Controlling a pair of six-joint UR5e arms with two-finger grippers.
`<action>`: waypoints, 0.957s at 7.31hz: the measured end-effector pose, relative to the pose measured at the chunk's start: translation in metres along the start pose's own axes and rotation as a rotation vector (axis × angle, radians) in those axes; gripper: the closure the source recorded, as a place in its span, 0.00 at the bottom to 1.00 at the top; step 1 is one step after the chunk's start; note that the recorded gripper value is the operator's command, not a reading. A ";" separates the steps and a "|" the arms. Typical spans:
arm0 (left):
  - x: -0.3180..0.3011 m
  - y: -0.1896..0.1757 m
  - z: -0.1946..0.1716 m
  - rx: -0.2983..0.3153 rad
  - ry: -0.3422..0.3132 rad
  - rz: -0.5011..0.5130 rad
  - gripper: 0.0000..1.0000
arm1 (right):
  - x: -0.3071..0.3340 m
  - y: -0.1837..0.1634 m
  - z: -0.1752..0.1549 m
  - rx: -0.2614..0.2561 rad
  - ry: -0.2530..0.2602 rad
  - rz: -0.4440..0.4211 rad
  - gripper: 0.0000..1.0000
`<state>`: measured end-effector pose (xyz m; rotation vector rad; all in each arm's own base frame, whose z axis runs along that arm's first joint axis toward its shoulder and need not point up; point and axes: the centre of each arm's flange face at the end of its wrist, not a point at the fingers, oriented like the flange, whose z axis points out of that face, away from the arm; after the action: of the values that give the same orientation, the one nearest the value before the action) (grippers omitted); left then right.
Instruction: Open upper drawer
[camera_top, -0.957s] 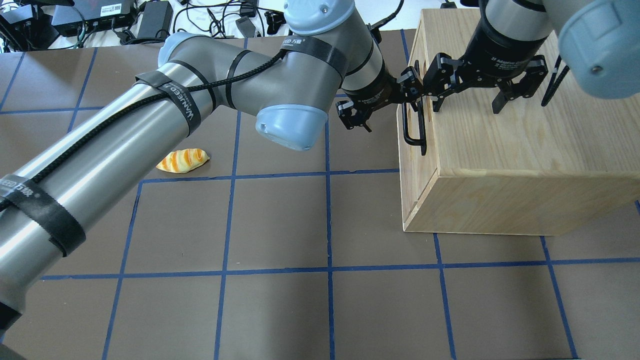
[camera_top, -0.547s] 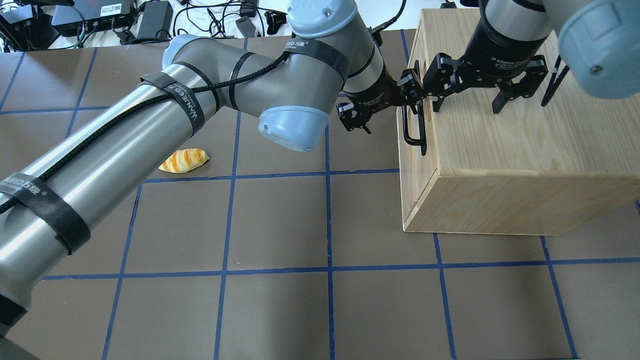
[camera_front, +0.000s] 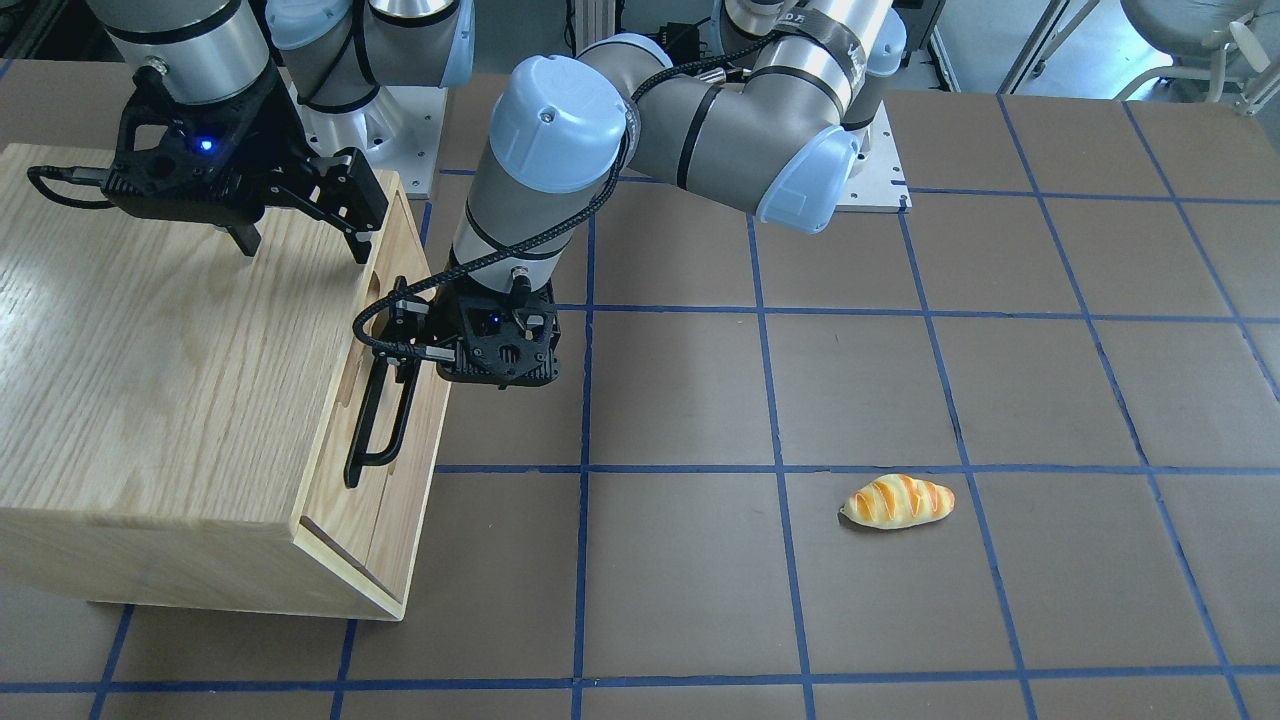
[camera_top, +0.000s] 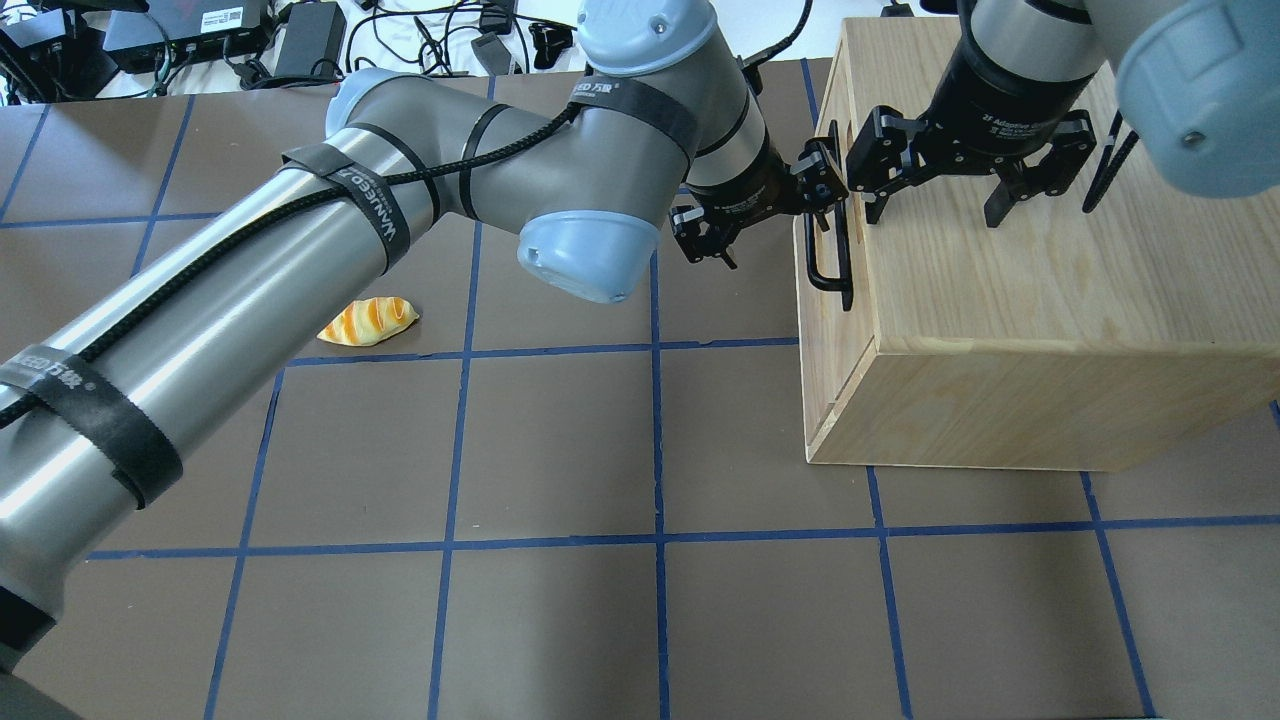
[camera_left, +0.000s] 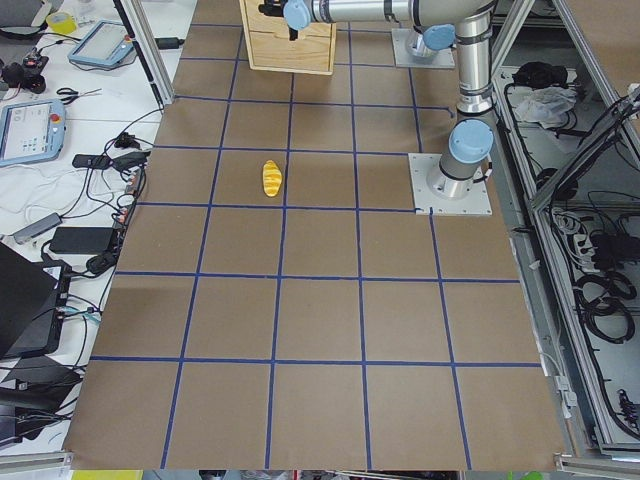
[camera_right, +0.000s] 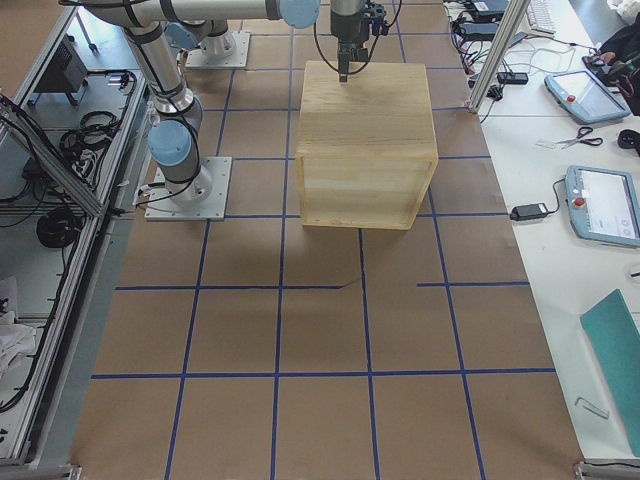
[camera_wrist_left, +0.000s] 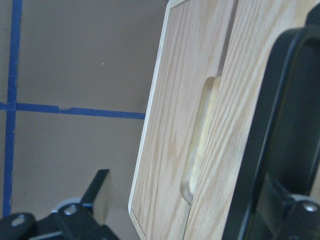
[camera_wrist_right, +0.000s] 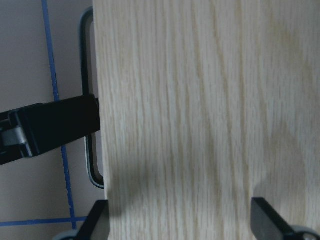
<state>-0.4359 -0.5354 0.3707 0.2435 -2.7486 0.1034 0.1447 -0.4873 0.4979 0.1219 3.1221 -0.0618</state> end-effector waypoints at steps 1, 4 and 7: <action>0.000 -0.002 -0.001 0.007 -0.006 0.001 0.00 | 0.000 0.000 0.000 0.000 -0.001 0.000 0.00; 0.004 -0.010 -0.006 0.035 -0.016 0.007 0.00 | 0.000 0.000 0.000 0.000 -0.001 0.000 0.00; 0.003 -0.012 -0.006 0.046 -0.029 0.013 0.00 | 0.000 0.000 0.000 0.000 -0.001 0.000 0.00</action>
<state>-0.4344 -0.5469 0.3782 0.2417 -2.7791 0.1681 0.1447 -0.4873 0.4979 0.1222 3.1210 -0.0617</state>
